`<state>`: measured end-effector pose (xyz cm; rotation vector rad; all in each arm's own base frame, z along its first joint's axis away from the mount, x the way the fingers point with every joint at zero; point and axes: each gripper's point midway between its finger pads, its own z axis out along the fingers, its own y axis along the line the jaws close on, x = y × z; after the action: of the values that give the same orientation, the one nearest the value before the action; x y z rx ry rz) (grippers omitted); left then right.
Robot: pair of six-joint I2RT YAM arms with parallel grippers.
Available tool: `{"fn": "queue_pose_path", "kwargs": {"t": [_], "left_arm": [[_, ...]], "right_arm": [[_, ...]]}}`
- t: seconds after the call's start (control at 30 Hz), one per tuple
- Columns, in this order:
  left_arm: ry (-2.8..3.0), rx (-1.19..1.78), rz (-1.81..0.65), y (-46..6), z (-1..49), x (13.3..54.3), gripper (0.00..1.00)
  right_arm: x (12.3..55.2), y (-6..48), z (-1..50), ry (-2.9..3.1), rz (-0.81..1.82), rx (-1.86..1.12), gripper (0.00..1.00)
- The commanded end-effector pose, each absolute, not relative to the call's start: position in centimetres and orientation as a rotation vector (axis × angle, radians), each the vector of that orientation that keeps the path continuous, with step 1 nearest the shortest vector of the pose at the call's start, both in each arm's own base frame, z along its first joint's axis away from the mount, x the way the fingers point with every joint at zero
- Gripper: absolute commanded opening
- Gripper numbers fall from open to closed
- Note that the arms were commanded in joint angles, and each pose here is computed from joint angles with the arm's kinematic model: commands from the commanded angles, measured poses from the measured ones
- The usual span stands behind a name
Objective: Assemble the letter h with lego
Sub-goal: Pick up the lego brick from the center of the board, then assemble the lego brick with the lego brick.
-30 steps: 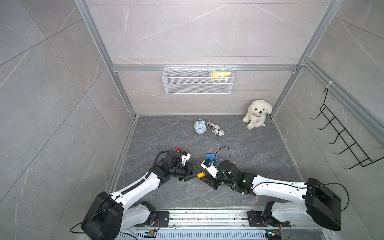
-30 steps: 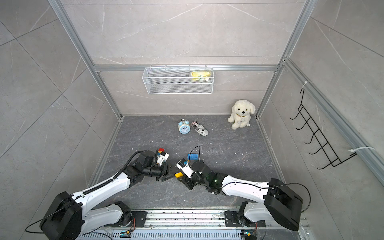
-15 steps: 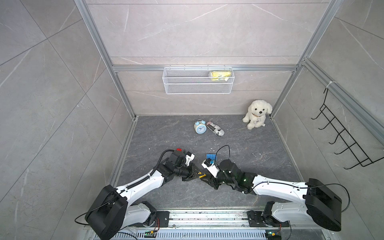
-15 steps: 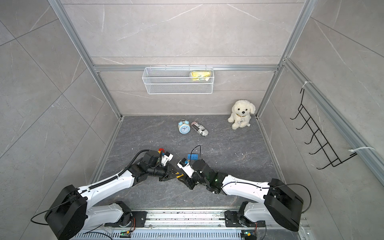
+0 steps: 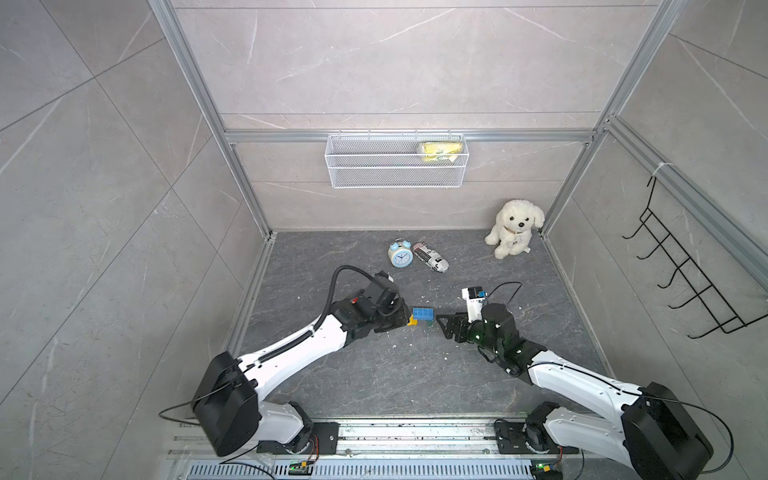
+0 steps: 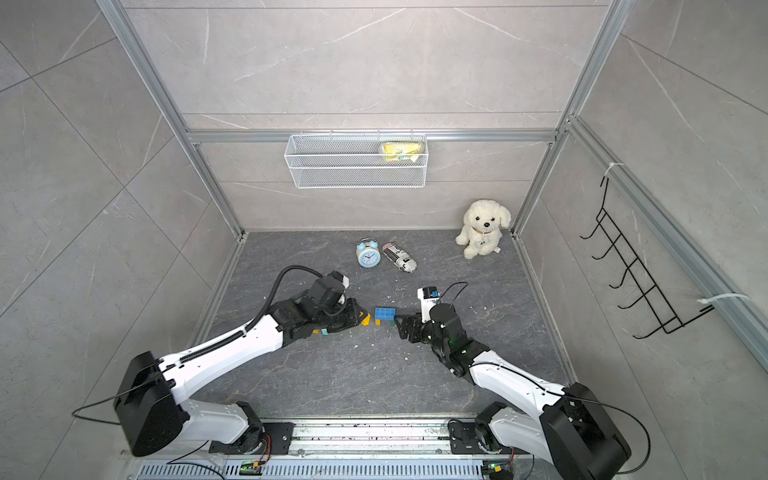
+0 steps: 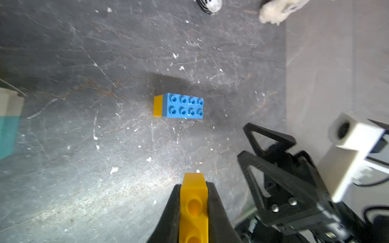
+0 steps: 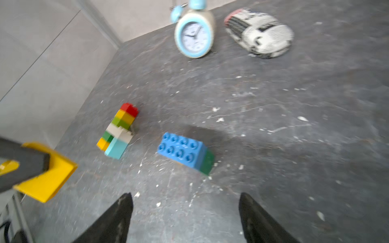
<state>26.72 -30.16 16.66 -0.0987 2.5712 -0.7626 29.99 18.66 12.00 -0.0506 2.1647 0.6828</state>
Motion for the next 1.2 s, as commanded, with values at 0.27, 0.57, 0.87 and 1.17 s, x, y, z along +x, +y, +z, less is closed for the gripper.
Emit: {"fn": "queue_pose_path", "kwargs": {"t": [0.27, 0.57, 0.87, 1.17], "left_arm": [[2.527, -0.065, -0.068, -31.6, 13.1, 30.9, 0.00], [2.490, -0.078, -0.051, -32.9, 11.9, 32.5, 0.00], [2.484, -0.057, -0.067, -33.6, 11.1, 32.8, 0.00], [2.497, -0.029, -0.068, -33.7, 10.5, 32.6, 0.00]], "right_arm": [[31.3, 13.6, 5.3, 2.425, 0.557, 0.321, 0.70], [31.5, 14.3, 5.0, 2.447, 0.579, 0.284, 0.69], [31.6, 14.8, 4.4, 2.479, 0.592, 0.266, 0.69], [31.6, 15.1, 3.9, 2.498, 0.601, 0.254, 0.69]]}}
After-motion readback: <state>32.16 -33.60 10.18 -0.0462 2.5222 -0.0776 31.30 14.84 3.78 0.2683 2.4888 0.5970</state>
